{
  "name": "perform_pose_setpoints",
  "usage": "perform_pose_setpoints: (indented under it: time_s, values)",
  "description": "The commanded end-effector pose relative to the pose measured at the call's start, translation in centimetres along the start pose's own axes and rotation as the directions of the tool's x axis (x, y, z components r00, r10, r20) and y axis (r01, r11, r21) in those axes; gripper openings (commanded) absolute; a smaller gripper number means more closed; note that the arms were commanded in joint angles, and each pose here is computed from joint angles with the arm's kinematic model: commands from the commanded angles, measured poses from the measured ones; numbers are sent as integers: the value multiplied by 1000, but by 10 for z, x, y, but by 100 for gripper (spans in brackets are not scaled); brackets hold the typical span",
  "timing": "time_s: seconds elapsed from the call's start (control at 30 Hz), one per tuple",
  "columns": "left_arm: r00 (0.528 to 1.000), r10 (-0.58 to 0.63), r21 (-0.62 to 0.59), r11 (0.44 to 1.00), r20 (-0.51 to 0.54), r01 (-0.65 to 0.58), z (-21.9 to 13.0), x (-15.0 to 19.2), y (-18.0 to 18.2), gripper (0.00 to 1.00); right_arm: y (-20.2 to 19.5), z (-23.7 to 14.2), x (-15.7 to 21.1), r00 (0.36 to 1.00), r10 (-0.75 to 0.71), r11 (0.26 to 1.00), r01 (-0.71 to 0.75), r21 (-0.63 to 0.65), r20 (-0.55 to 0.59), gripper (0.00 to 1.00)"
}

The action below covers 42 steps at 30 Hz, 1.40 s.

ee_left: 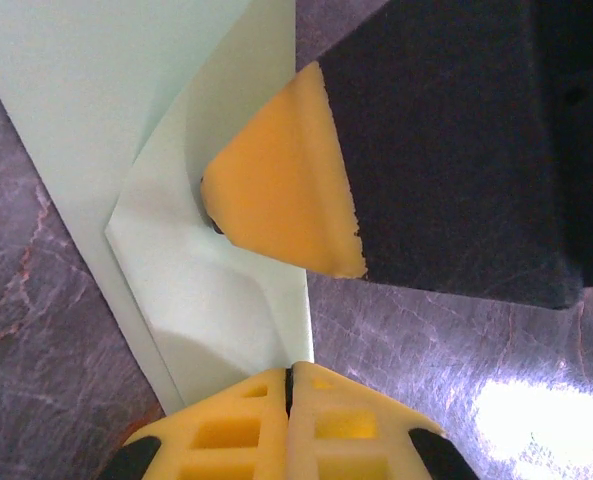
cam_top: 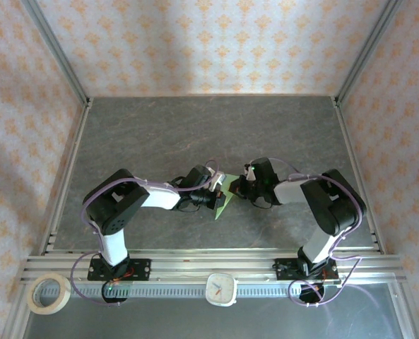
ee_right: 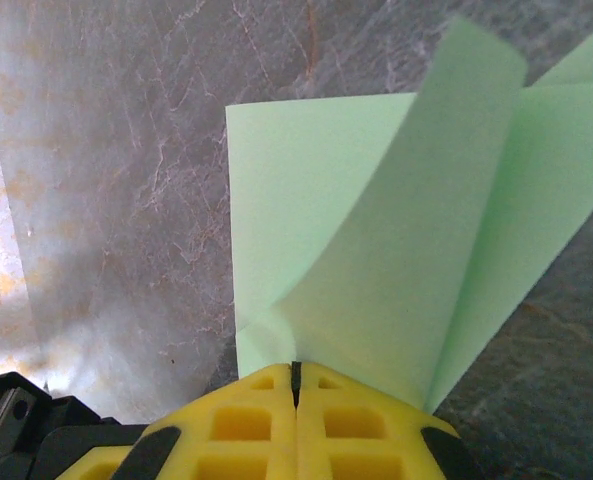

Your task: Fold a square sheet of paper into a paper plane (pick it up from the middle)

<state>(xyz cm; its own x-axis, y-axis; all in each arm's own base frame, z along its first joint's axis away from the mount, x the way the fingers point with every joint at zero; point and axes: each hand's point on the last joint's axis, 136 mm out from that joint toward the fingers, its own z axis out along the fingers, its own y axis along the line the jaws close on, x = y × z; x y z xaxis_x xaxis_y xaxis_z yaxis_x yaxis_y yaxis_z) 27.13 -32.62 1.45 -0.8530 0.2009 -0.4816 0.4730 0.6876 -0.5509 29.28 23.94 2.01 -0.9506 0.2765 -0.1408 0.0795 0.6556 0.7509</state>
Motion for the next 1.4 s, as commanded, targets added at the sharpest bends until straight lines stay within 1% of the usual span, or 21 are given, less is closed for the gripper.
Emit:
perform_pose_setpoints:
  time_s: [0.0, 0.5, 0.57, 0.77, 0.83, 0.93, 1.03, 1.13, 1.2, 1.37]
  values:
    - [940, -162, -249, 965, -300, 87, 1, 105, 70, 0, -25, -2, -26, 997, 6, 996, -13, 86, 73, 0]
    - [936, -162, -252, 964, -313, 83, 2, 110, 73, 0, -48, -15, -74, 989, 62, 986, -81, 143, 135, 0]
    - [936, -161, -250, 965, -313, 82, 1, 110, 72, 0, -40, -17, -79, 989, 50, 990, -67, 121, 136, 0]
    - [937, -156, -246, 966, -312, 79, 2, 110, 72, 0, 11, -40, -88, 984, 2, 1000, 0, -14, 176, 0]
    - [937, -157, -246, 966, -312, 80, 2, 110, 72, 0, 21, -42, -82, 985, -16, 999, 23, -39, 174, 0]
    - [937, -154, -246, 966, -315, 77, 3, 110, 72, 0, 26, -31, -62, 992, -38, 998, 44, -52, 118, 0]
    - [936, -154, -246, 966, -316, 76, 3, 109, 72, 0, 17, -18, -46, 997, -26, 999, 29, -37, 74, 0]
    - [936, -155, -247, 966, -316, 77, 2, 108, 71, 0, -3, -13, -41, 998, -14, 1000, 13, 17, 64, 0]
    - [936, -154, -245, 966, -317, 76, 2, 108, 71, 0, -14, -11, -42, 998, -16, 998, 13, 55, 55, 0]
    - [934, -153, -245, 967, -322, 74, 3, 108, 71, 0, -42, -12, -59, 996, 39, 992, -48, 113, 78, 0]
